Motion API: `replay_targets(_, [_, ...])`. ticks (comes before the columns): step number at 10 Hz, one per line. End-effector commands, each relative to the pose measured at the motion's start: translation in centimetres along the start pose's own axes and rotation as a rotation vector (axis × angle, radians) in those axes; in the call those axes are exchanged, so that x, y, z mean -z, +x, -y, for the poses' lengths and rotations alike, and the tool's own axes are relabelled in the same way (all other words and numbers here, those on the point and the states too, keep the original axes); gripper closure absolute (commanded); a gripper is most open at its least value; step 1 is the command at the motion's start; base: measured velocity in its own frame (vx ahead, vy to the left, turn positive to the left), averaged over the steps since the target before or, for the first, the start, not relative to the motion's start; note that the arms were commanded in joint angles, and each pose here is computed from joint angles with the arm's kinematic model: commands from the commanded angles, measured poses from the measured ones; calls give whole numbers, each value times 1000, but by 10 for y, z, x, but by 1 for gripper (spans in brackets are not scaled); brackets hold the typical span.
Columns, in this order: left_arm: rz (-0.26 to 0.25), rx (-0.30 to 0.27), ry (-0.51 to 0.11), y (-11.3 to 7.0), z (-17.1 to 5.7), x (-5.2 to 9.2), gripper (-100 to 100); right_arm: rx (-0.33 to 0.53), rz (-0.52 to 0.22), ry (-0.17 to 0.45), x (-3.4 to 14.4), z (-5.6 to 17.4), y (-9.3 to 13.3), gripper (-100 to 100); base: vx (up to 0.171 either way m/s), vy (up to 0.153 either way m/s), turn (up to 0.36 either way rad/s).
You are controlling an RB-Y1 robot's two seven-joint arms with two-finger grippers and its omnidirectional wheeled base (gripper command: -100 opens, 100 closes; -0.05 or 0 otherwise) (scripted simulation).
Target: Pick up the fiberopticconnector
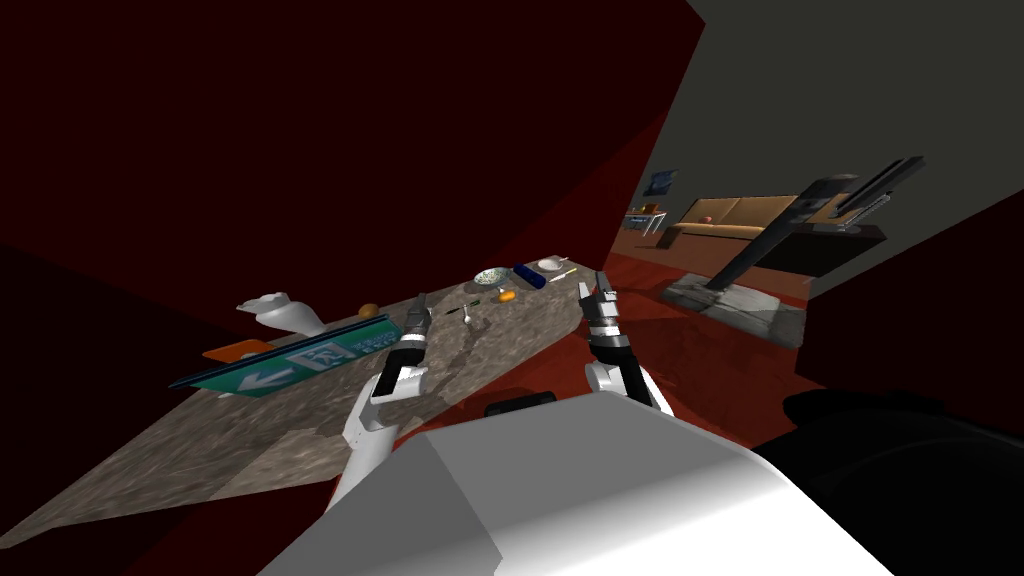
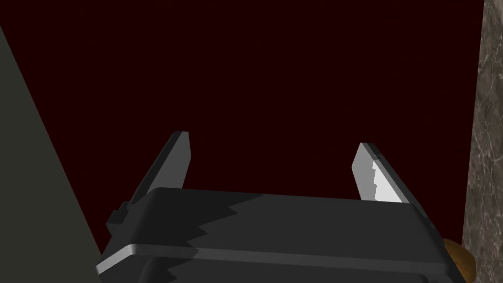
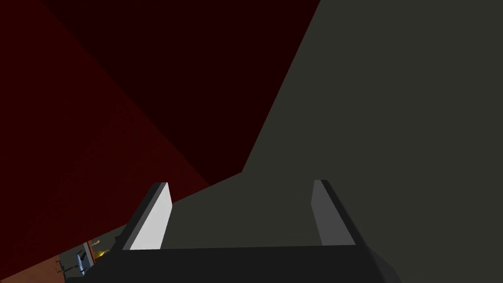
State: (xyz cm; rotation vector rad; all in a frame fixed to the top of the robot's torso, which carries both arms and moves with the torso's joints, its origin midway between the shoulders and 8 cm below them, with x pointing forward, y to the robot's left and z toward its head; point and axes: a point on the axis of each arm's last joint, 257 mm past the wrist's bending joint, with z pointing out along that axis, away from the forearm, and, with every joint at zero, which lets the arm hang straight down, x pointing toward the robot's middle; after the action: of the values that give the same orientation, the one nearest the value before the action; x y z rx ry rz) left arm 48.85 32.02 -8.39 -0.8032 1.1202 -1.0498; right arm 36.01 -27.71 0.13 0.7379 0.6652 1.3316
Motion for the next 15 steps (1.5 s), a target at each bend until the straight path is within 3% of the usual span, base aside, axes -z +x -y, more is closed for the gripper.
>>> replay_targets(1, [0, 11, -45, -7, -14, -12, -100, 0, 0, 0, 0, 0, 0, 0, -57, -7, -63])
replay_targets(2, [-1, 11, -65, -7, -19, -12, -100, 0, 0, 0, 0, 0, 0, 0, -47, -5, -27])
replay_targets(5, [6, 33, -155, -20, -47, -31, -100, 0, 0, 0, 0, 0, 0, 0, -39, -2, -69])
replay_targets(6, [5, 33, -183, -20, -54, -30, -100, 0, 0, 0, 0, 0, 0, 0, -27, 4, -37])
replay_targets(7, [13, 45, -213, -28, -63, -40, -100, 0, 0, 0, 0, 0, 0, 0, -27, 1, -58])
replay_targets(9, [12, 46, -247, -27, -72, -38, -100, 0, 0, 0, 0, 0, 0, 0, -17, 2, -36])
replay_targets(12, [34, 76, -349, -46, -101, -52, -100, 0, 0, 0, 0, 0, 0, 0, -15, 1, -90])
replay_targets(13, [34, 76, -380, -46, -108, -49, -100, 0, 0, 0, 0, 0, 0, 0, -12, 4, -59])
replay_targets(14, [47, 93, -408, -56, -114, -58, -100, 0, 0, 0, 0, 0, 0, 0, -6, 3, -125])
replay_targets(15, [48, 94, -448, -56, -126, -53, -100, 0, 0, 0, 0, 0, 0, 0, -3, 6, -63])
